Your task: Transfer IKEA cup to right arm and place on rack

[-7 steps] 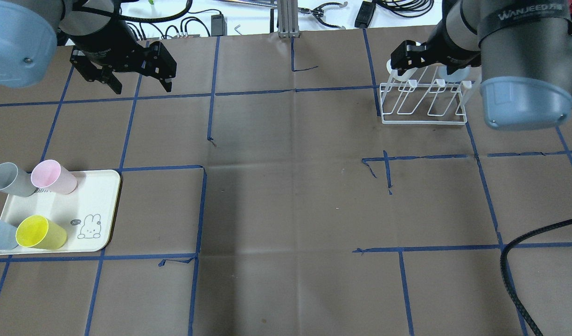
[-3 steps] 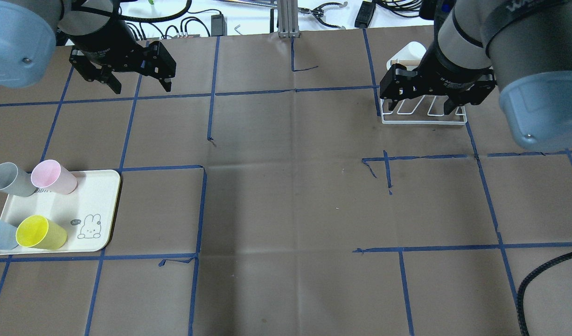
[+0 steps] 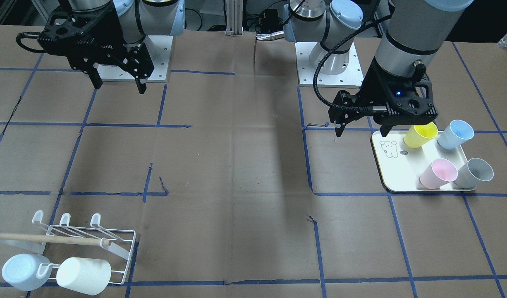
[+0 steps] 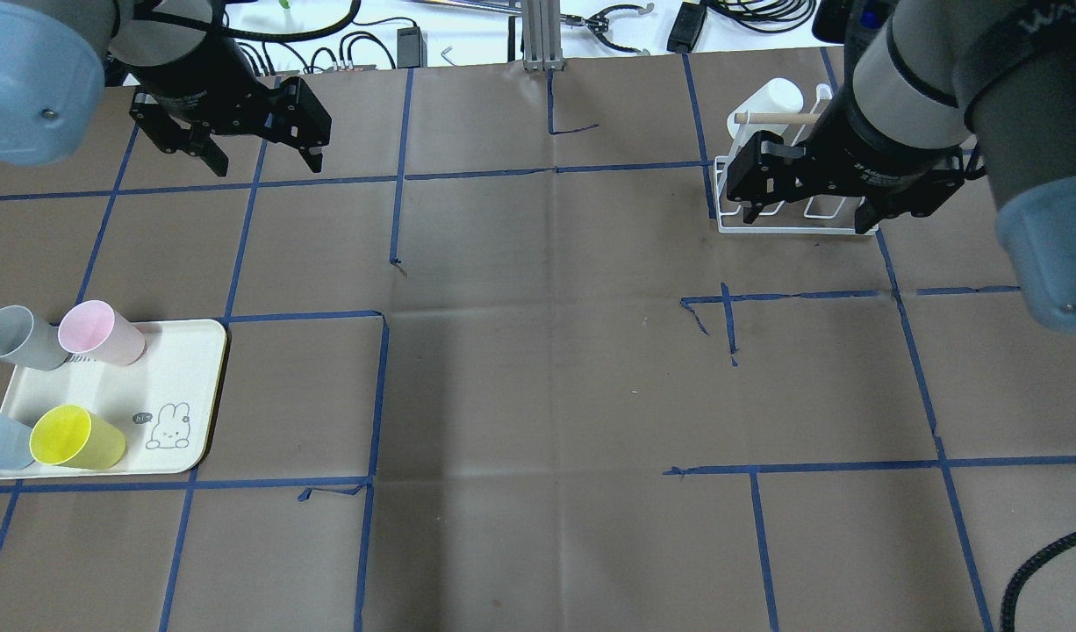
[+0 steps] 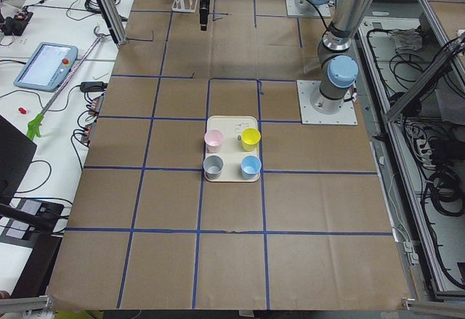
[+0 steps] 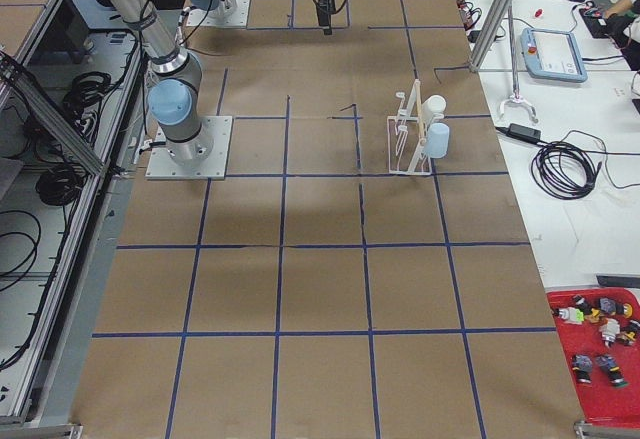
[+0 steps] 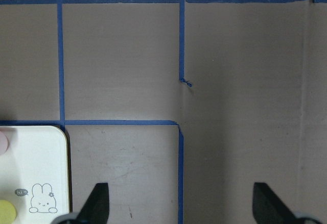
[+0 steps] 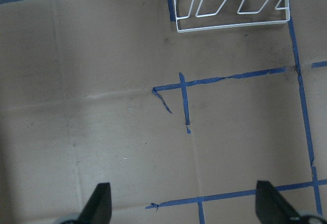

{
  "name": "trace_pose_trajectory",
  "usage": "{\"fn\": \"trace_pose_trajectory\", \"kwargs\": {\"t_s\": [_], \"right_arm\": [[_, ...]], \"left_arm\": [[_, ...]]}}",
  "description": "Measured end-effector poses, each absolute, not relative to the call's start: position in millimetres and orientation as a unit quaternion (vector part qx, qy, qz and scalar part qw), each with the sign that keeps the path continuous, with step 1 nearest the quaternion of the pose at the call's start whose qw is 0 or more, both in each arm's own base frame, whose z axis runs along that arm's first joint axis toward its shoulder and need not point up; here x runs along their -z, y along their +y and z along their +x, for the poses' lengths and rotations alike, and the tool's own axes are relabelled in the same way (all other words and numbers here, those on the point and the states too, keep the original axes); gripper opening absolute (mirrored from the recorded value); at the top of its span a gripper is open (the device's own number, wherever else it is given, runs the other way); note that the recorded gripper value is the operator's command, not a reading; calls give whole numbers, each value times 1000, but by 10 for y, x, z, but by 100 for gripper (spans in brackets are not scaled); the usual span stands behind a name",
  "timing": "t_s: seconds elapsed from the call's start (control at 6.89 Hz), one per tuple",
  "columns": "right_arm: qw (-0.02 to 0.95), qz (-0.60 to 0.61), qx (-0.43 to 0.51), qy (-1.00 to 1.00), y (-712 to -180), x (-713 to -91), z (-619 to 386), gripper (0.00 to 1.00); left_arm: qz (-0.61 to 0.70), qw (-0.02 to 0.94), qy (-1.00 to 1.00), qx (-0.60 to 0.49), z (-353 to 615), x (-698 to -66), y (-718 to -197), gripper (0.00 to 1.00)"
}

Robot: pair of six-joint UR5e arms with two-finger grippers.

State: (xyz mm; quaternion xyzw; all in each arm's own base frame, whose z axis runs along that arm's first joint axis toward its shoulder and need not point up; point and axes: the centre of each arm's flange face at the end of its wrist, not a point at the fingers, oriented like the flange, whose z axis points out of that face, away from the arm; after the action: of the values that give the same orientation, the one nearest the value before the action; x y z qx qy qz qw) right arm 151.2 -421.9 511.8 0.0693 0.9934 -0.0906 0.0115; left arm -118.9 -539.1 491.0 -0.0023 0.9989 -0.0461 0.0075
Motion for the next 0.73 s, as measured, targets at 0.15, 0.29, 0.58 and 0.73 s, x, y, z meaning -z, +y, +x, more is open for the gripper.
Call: {"fn": "trace_pose_trajectory", "kwargs": {"t_s": [0.15, 0.29, 0.58, 0.73], "right_arm": [[12, 68, 92, 993, -4188, -5134, 1512, 100], [12, 67, 94, 993, -4191, -5144, 1513, 100], [13, 66, 93, 993, -4293, -5127, 1519, 100], [13, 66, 92, 993, -4388, -5119, 1521, 100]], "left_arm": [[-2, 7, 999, 46, -1189, -4909, -5392, 99], [-2, 7, 999, 46, -1187, -4907, -5395, 99], [-2, 7, 999, 46, -1188, -4907, -5398, 99], [-2, 7, 999, 46, -1189, -4906, -5400, 99]]}}
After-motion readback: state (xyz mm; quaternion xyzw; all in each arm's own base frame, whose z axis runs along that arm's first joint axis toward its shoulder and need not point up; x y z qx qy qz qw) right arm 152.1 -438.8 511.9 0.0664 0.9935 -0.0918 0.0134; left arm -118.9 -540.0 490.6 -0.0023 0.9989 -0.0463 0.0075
